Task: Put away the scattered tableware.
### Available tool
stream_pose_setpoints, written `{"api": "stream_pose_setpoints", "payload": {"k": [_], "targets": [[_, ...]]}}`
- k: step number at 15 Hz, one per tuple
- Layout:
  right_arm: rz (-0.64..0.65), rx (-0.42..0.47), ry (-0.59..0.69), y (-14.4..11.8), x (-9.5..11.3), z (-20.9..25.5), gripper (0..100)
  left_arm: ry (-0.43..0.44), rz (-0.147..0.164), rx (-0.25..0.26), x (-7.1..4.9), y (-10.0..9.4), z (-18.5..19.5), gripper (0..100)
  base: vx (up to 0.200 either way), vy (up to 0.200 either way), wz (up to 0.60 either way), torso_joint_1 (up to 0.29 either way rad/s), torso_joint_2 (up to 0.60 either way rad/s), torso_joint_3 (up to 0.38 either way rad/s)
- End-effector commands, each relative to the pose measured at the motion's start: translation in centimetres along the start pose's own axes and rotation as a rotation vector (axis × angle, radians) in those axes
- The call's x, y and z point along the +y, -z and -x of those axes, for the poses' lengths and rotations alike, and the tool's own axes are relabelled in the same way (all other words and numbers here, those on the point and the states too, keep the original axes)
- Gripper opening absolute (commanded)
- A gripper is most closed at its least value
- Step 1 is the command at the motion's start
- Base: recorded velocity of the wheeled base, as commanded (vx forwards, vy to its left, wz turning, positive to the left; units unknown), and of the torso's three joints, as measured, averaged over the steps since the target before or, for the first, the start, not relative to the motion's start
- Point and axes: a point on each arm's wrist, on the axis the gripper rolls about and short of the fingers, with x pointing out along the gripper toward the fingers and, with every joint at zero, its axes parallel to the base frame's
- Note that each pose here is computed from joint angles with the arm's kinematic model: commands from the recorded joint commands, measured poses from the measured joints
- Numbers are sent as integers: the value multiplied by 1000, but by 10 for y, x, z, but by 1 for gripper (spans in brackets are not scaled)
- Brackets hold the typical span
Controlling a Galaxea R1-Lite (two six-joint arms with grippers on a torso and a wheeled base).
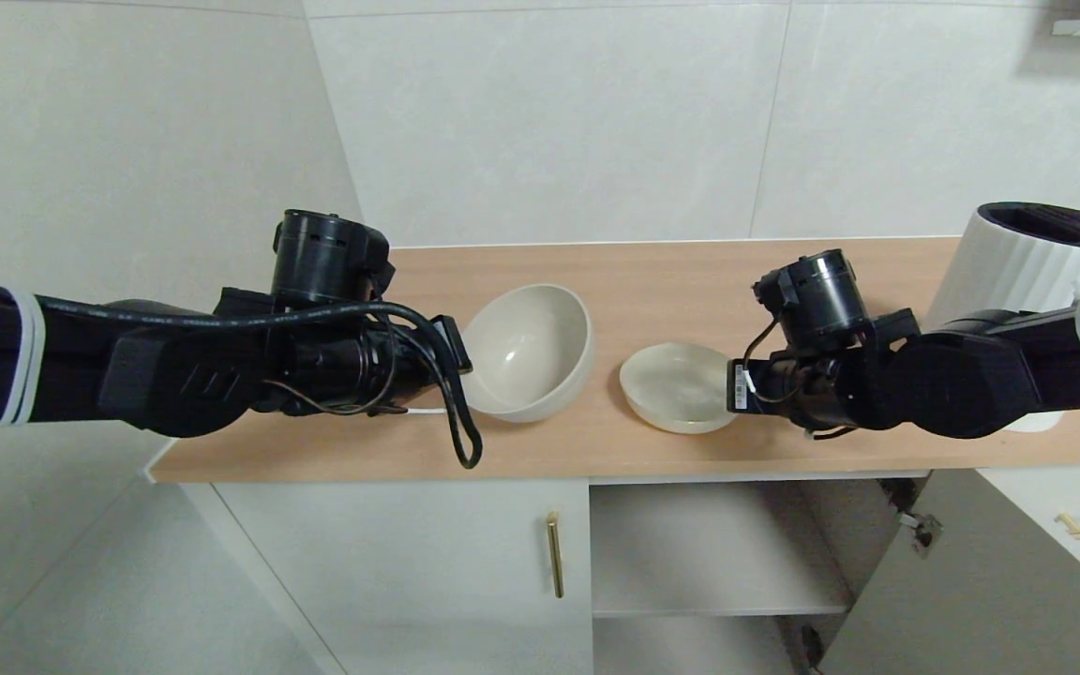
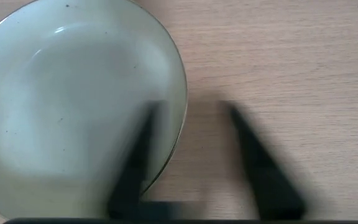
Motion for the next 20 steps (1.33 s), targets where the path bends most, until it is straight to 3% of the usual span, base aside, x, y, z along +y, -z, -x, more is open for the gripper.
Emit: {"api": "stream_pose_setpoints", "payload": {"k": [1,11,15,18,20], "targets": [[0,-1,0,0,0,0,0,0,0,-1,0,0,0,0,0,0,0,0,0,0],[-22,-19,-23,-8,-3,16,0,7,0,-9,-1,-1,10,0,0,0,0,0,0,0],[-33,-2,-181,-18,-26,86,0,23,-6,-30,3,6,51,0,0,0,0,0,0,0],[-44,36,-193,-3,-41,110,0,43,-15,-53,7,13,85,0,0,0,0,0,0,0],[-46,36,-199,4,-49,124,0,52,-56,-60,14,23,107,0,0,0,0,0,0,0]]}}
